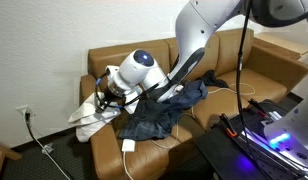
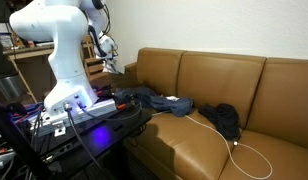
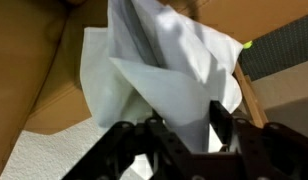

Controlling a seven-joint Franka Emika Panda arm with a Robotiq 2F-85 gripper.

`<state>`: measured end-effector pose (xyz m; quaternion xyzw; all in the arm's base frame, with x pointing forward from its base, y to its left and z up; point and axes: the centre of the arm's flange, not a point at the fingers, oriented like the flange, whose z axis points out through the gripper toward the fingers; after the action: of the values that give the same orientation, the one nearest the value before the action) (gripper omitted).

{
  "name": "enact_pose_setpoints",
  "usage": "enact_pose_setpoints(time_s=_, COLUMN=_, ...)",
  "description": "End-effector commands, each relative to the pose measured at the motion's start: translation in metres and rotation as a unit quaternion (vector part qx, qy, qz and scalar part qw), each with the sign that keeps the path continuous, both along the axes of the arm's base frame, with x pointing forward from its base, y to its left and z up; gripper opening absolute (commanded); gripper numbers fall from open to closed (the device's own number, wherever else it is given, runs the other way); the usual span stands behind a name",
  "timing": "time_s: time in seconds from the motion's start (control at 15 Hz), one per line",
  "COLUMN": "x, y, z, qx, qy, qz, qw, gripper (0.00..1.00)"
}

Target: Take the cloth and put it on the shoulder of the couch

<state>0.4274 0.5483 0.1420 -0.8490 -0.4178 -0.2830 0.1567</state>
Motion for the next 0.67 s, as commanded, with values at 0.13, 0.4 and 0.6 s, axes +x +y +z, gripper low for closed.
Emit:
enact_pose_setpoints(time_s=0.13, x=0.000, y=-0.039, z=-0.001, qx=-0.036, qy=0.017, qz=-0.050, qw=0.9980, gripper=0.97)
enact_pose_setpoints(time_s=0.4, x=0.017, y=-0.089, z=0.038, qx=-0.077, qy=-0.003, qz=-0.092, qw=0.9928, gripper=1.00)
enact_pose_setpoints(time_s=0.6, x=0.011, y=-0.132, z=0.059, qx=-0.126, qy=0.023, qz=-0.108, qw=0.9858, gripper=1.00)
